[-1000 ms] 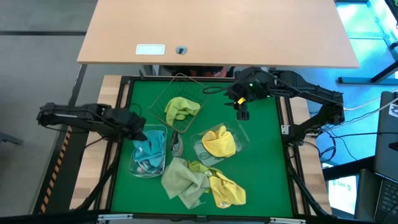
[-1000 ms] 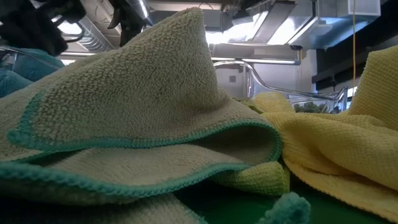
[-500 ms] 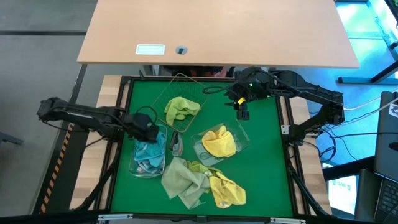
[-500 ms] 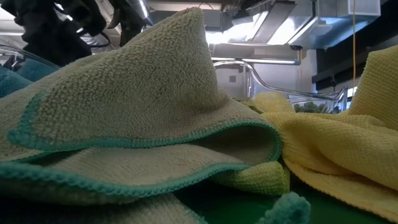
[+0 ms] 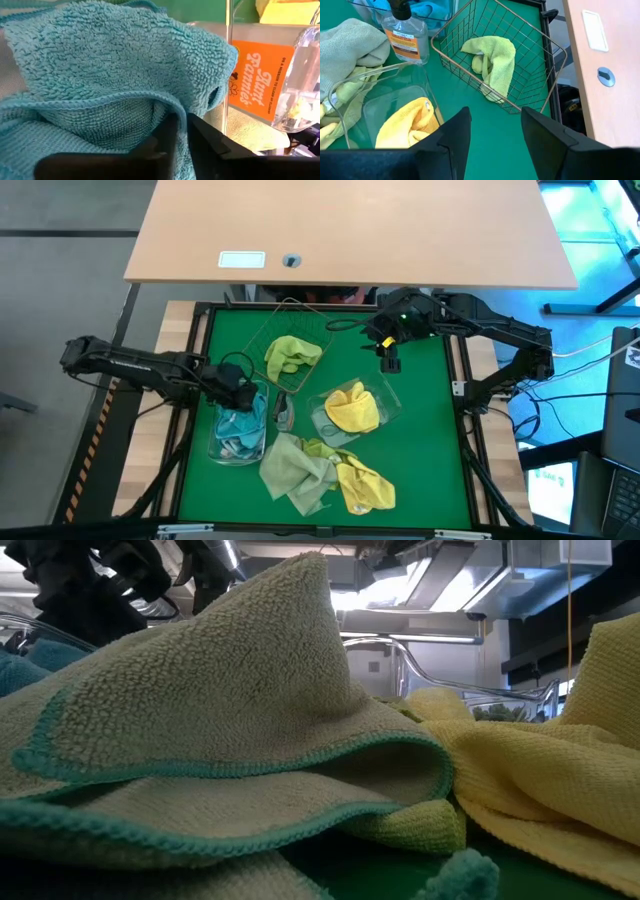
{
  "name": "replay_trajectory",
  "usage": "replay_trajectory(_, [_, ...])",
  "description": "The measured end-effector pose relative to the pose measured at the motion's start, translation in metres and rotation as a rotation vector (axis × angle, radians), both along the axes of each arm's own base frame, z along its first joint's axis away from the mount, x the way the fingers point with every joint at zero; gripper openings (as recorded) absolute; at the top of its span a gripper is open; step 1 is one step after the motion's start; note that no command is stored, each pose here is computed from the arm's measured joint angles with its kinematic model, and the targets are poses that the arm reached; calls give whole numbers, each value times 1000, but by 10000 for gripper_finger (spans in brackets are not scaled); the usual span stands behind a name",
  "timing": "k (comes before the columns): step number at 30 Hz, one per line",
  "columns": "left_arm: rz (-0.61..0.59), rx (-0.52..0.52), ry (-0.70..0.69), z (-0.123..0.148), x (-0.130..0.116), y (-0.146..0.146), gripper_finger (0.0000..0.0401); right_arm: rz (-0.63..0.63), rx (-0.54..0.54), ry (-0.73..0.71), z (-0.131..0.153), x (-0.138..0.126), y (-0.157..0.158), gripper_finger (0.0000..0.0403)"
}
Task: Sort microfiber towel by color & place in baskets
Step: Put the blue microfiber towel into the left transparent bin
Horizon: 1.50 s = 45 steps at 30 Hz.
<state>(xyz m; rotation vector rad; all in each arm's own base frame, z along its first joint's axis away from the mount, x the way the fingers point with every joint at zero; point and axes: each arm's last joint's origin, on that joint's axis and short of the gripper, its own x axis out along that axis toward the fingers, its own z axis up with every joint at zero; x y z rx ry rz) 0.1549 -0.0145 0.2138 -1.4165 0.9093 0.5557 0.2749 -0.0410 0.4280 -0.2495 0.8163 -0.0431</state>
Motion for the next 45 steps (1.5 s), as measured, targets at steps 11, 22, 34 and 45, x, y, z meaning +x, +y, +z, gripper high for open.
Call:
replay_trajectory(11, [-12, -3, -36, 5, -4, 0, 91, 0, 0, 0, 0, 0, 0, 172])
replay_trajectory(22, [32, 35, -216, 24, -18, 3, 91, 0, 1, 5, 0, 0, 0, 172])
replay_trajectory(34, [-53, -121, -352, 40, -27, -1, 92, 0, 1, 6, 0, 0, 0, 172])
replay_trajectory(45, [-108, -208, -309, 38, -30, -4, 92, 0, 1, 6, 0, 0, 0, 172])
